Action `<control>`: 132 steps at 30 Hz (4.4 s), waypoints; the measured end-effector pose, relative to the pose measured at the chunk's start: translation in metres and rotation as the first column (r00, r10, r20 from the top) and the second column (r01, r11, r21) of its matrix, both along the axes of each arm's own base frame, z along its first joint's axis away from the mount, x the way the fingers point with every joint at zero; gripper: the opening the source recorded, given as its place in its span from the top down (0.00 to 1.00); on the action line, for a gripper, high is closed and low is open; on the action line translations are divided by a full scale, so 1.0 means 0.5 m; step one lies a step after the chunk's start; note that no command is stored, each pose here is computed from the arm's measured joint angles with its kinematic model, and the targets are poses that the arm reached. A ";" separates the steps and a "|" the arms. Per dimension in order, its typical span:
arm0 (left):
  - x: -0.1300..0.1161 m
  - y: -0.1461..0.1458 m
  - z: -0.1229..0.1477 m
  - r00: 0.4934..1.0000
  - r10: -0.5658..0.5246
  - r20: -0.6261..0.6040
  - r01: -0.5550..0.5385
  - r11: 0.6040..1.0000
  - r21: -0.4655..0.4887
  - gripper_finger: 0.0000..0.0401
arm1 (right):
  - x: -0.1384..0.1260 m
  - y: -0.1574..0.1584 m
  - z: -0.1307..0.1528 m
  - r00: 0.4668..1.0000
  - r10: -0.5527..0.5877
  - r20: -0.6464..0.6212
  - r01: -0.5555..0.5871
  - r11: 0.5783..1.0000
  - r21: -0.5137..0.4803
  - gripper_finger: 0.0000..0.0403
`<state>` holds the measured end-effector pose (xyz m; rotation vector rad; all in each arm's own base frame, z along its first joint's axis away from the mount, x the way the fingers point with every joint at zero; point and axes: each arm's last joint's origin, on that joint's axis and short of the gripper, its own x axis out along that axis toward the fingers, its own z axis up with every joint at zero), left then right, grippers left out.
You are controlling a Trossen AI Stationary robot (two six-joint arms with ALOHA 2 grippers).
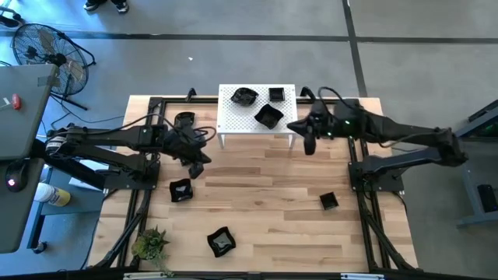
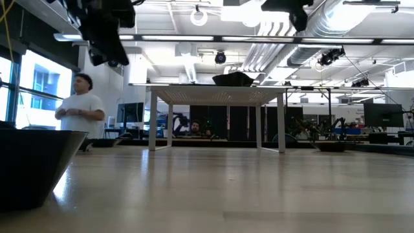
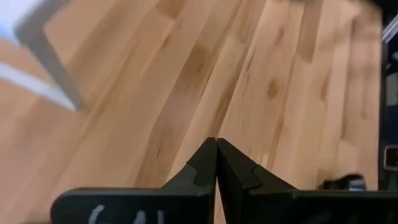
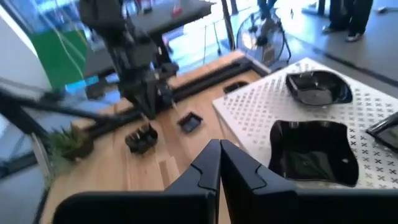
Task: Pick & Place Mini shaped plates
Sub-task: Stack the distorted square plate on top of the stacked distorted square plate on the shelf
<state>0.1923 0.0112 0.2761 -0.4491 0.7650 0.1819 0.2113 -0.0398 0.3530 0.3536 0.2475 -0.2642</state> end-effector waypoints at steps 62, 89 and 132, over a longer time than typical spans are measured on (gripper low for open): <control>-0.058 -0.012 -0.229 0.763 -0.090 -0.641 -0.031 0.984 -0.175 0.72 | -0.049 0.023 -0.007 0.994 -0.014 0.108 0.017 0.999 -0.028 0.98; 0.064 -0.004 -0.102 0.932 0.269 -0.242 -0.351 0.833 -0.427 0.99 | -0.048 0.025 -0.006 0.993 0.023 0.115 -0.021 1.000 -0.022 0.98; 0.252 -0.034 -0.192 0.844 0.534 -0.053 -0.491 0.729 -0.476 0.81 | -0.048 0.030 -0.015 0.990 0.118 0.072 -0.118 0.993 0.001 0.98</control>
